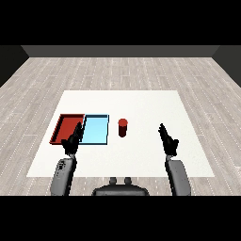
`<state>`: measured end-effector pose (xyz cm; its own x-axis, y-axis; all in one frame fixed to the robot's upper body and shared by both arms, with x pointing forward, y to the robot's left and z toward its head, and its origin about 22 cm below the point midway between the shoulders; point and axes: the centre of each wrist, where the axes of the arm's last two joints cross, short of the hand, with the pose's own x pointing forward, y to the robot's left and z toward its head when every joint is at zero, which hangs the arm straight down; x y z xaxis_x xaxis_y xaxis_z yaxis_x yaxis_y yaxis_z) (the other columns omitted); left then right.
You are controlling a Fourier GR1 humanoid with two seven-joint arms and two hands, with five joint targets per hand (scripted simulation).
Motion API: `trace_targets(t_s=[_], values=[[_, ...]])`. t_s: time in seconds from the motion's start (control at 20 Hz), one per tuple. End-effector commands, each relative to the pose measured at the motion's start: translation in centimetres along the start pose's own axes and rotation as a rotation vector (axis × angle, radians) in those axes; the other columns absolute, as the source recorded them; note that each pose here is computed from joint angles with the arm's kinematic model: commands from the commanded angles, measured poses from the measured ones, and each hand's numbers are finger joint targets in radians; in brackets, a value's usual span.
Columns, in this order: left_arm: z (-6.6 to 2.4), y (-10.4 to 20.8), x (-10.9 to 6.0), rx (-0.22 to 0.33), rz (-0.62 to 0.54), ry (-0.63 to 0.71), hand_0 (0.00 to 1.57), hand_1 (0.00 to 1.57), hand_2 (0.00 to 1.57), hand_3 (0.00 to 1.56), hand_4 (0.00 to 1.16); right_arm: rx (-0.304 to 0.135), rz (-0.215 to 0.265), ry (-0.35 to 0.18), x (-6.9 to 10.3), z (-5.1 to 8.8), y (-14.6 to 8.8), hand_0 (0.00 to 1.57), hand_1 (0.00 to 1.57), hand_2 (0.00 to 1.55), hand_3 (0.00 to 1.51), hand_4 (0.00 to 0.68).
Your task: Pick the red can and put it in the red box
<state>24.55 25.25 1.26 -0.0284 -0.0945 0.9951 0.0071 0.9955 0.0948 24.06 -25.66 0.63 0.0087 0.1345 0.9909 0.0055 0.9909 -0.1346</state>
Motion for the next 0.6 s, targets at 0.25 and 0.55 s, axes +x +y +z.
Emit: trace_targets(t_s=[0.25, 0.55], values=[[1.42, -0.5, 0.1, -0.001, 0.016, -0.008, 0.0, 0.0, 0.0, 0.0, 0.0, -0.012, -0.038, -0.037, -1.7, -2.4, 0.2, 0.0, 0.0, 0.0, 0.0, 0.0], [0.74, 0.2, 0.3, 0.004, 0.116, -0.447, 0.0, 0.0, 0.0, 0.0, 0.0, 0.058, -0.175, -0.369, -0.1, -2.1, 1.1, 0.0, 0.0, 0.0, 0.0, 0.0]])
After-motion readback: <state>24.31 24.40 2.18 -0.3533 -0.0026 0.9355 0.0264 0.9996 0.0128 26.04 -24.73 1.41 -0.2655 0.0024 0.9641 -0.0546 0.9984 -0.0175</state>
